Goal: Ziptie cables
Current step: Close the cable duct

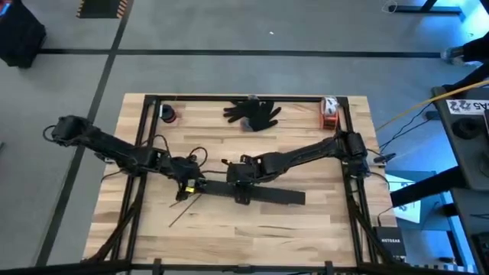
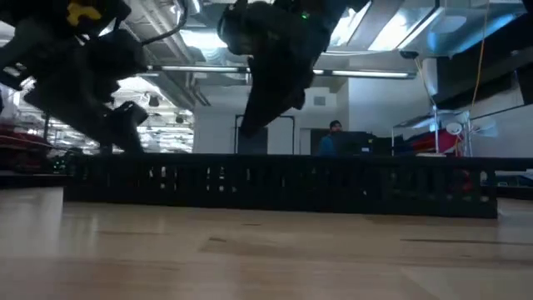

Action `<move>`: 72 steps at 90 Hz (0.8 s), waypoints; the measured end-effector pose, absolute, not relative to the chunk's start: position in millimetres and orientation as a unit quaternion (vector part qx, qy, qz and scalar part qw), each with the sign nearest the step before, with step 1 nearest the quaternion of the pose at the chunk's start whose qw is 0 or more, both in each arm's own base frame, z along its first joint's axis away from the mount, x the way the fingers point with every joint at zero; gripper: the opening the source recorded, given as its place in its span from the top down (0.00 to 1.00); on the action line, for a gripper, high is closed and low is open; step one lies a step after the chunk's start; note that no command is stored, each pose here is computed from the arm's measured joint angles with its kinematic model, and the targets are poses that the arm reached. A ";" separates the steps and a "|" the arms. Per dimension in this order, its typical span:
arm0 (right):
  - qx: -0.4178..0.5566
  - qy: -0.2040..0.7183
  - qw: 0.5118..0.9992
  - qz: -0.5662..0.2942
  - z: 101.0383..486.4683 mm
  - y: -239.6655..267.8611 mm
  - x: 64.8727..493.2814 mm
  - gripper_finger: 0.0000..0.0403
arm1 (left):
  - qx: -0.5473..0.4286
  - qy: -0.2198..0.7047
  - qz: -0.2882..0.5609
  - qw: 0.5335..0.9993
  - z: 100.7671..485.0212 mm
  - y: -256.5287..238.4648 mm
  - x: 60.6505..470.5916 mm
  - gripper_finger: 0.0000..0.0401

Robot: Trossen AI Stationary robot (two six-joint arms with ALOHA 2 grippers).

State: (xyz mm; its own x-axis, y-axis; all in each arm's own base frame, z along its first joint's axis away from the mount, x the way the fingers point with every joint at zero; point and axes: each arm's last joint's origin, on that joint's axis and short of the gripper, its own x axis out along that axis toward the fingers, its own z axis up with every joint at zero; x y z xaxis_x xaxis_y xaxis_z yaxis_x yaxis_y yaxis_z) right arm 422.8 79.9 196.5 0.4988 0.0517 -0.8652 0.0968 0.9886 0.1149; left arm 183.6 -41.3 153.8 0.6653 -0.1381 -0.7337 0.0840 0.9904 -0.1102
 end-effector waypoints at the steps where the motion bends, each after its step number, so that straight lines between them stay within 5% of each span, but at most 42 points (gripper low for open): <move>1: 0.073 0.500 0.863 -0.013 196.1 80.7 422.6 1.00 | -0.032 0.409 -0.060 0.910 153.0 -41.1 182.9 0.28; 26: 0.086 0.489 0.868 -0.023 180.5 83.7 419.2 1.00 | -0.022 0.385 -0.070 0.920 133.8 -42.0 173.9 0.30; 53: 0.113 0.461 0.880 -0.021 160.2 84.5 419.9 1.00 | -0.044 0.370 -0.063 0.926 117.0 -43.6 170.7 0.47; 72: 0.126 0.425 0.896 -0.021 147.0 79.2 438.5 1.00 | -0.050 0.355 -0.074 0.931 111.6 -48.0 176.3 0.50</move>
